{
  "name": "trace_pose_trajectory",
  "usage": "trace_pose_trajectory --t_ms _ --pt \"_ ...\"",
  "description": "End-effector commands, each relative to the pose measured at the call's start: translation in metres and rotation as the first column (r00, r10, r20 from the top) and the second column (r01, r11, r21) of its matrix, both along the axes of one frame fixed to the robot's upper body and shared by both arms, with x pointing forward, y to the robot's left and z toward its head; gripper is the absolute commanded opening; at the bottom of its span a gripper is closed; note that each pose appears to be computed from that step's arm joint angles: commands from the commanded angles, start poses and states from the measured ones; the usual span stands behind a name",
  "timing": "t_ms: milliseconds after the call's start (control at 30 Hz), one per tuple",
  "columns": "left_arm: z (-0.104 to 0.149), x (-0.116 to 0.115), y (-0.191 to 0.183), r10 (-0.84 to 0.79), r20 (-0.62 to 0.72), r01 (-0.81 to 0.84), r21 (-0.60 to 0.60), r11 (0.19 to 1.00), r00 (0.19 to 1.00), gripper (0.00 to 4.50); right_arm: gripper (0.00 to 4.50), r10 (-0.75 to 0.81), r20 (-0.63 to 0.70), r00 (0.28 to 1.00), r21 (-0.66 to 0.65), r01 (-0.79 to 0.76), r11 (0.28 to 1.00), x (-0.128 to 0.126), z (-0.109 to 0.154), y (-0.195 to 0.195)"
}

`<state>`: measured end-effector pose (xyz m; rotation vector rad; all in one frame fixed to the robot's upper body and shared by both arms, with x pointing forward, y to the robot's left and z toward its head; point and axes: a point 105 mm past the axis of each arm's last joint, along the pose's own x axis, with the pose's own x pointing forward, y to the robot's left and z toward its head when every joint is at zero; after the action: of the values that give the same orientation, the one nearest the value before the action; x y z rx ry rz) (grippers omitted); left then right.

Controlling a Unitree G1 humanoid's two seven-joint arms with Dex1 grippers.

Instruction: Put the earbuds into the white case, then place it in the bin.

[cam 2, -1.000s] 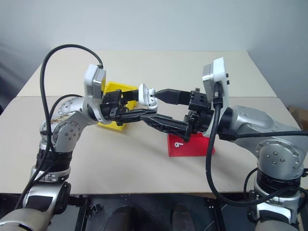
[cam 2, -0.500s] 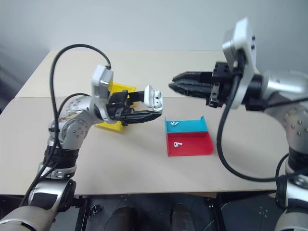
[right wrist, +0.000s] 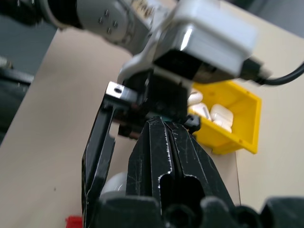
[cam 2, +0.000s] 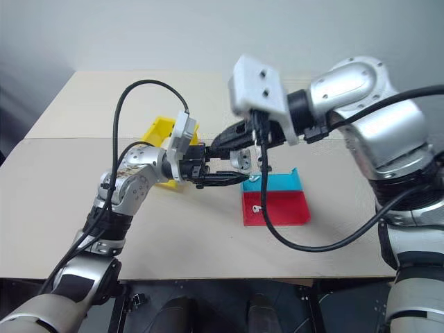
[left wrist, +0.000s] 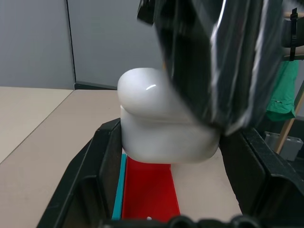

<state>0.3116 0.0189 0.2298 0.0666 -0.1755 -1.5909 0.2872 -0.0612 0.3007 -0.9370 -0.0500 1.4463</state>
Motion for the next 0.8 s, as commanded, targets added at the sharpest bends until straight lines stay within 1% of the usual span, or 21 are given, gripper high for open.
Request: trace_pose_trajectory --t_ms 33,200,333,433,500,567,667,733,800 --pt "0.014 -0.005 0.003 -0.01 0.07 0.012 -0.027 1.0 0.998 2.81 0.04 0.031 0.081 0.996 -0.067 -0.025 0.997 -0.003 0.005 -0.006" --pt "0.019 -0.005 0.009 0.012 0.077 -0.008 -0.051 0.999 0.997 2.81 0.04 -0.006 0.098 0.995 -0.12 0.017 0.993 0.001 -0.003 -0.025" --pt "0.022 -0.006 0.015 0.029 0.082 -0.023 -0.067 0.997 0.996 2.81 0.04 -0.065 0.091 0.994 -0.071 0.071 0.995 0.002 0.001 -0.036" --pt "0.024 -0.008 0.02 0.05 0.091 -0.043 -0.08 0.996 0.995 2.81 0.04 -0.133 0.029 0.991 0.101 0.13 0.986 0.0 0.019 -0.039" --pt "0.026 -0.006 0.025 0.095 0.103 -0.085 -0.094 0.992 0.99 2.81 0.04 -0.177 -0.038 0.983 0.227 0.181 0.957 -0.001 0.03 -0.045" --pt "0.031 -0.005 0.034 0.156 0.125 -0.142 -0.117 0.983 0.98 2.81 0.04 -0.21 -0.127 0.969 0.34 0.242 0.909 -0.004 0.034 -0.055" --pt "0.039 -0.001 0.052 0.272 0.138 -0.251 -0.153 0.956 0.952 2.81 0.04 -0.241 -0.24 0.94 0.445 0.327 0.833 -0.009 0.028 -0.072" --pt "0.045 0.002 0.068 0.377 0.138 -0.35 -0.188 0.918 0.916 2.81 0.04 -0.274 -0.295 0.915 0.476 0.389 0.788 -0.014 0.015 -0.083" --pt "0.048 0.007 0.087 0.489 0.103 -0.458 -0.225 0.86 0.866 2.81 0.04 -0.304 -0.336 0.892 0.484 0.44 0.757 -0.019 -0.001 -0.088"
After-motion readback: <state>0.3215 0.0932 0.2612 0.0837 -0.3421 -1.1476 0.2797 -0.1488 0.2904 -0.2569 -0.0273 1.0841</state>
